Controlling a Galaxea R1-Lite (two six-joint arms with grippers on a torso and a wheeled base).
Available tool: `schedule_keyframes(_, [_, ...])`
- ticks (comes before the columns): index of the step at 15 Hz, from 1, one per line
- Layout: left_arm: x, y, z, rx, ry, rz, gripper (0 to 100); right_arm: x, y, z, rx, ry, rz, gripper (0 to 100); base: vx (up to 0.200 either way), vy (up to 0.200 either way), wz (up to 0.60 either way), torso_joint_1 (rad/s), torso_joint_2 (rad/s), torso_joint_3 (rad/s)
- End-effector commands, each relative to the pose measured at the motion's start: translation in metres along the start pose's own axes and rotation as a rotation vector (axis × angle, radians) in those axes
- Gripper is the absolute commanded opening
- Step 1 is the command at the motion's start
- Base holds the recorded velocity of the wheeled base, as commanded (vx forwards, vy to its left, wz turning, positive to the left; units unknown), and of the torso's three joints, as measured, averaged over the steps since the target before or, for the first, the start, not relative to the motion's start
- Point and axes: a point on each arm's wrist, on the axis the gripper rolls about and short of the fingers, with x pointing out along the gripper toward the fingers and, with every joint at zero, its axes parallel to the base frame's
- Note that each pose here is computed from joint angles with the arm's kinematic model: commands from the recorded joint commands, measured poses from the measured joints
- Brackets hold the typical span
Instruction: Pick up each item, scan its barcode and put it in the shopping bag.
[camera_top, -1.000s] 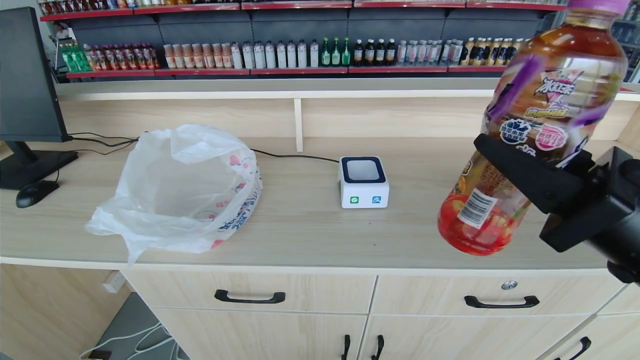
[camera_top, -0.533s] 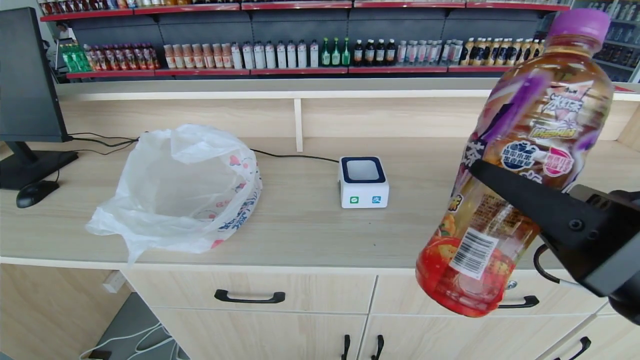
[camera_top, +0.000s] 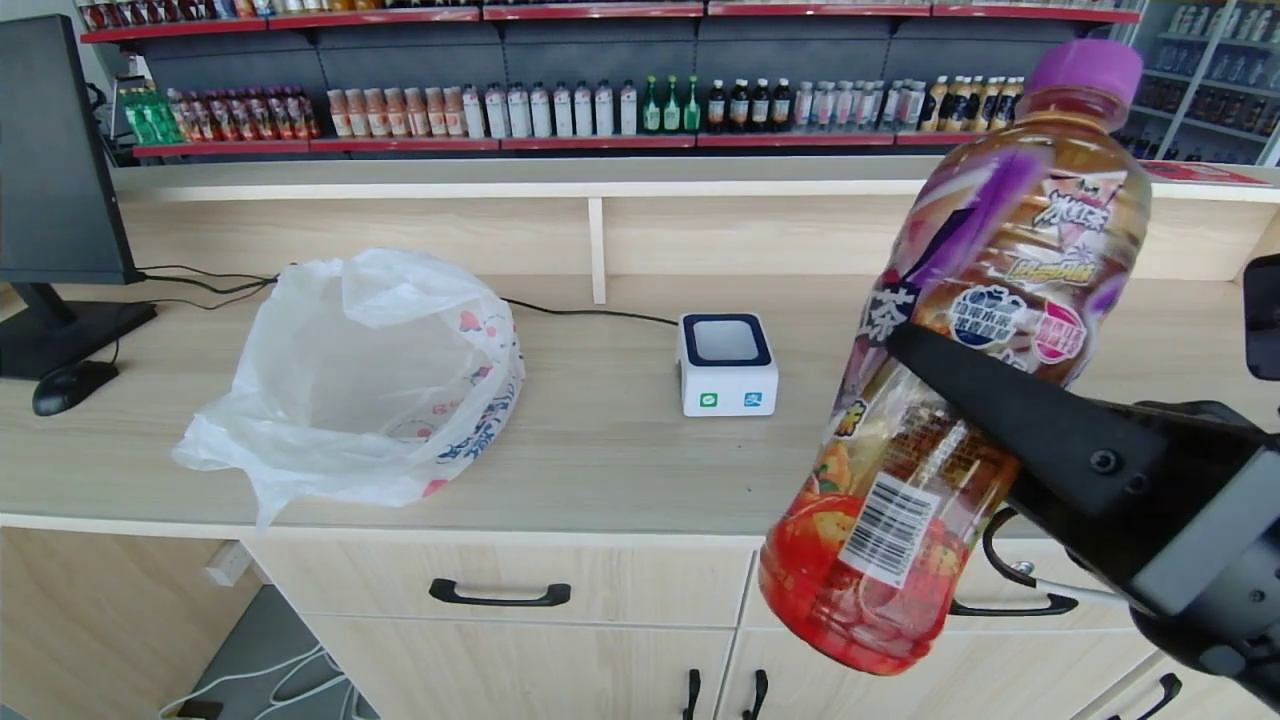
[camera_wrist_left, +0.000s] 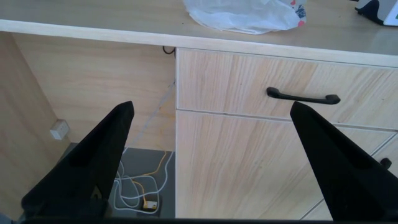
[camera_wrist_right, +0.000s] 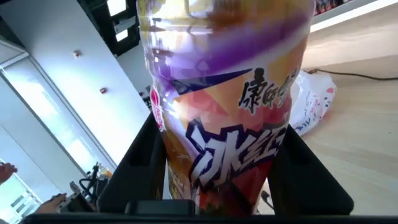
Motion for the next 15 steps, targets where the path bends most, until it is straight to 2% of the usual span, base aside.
schedule_keyframes(1, [0.0,0.0,0.0,0.0,0.001,0.001,100,0.002,0.007,-0.022,0.043,0.075,0.043,0,0.0,0.0,0.0,0.0,0.0,0.0])
schedule_keyframes(5, [0.0,0.0,0.0,0.0,0.001,0.001,100,0.0,0.025,-0.03,0.08,0.1,0.128,0,0.0,0.0,0.0,0.0,0.0,0.0])
schedule_keyframes(15, [0.0,0.0,0.0,0.0,0.001,0.001,100,-0.006,0.027,-0.03,0.122,0.098,0.134,0,0.0,0.0,0.0,0.0,0.0,0.0])
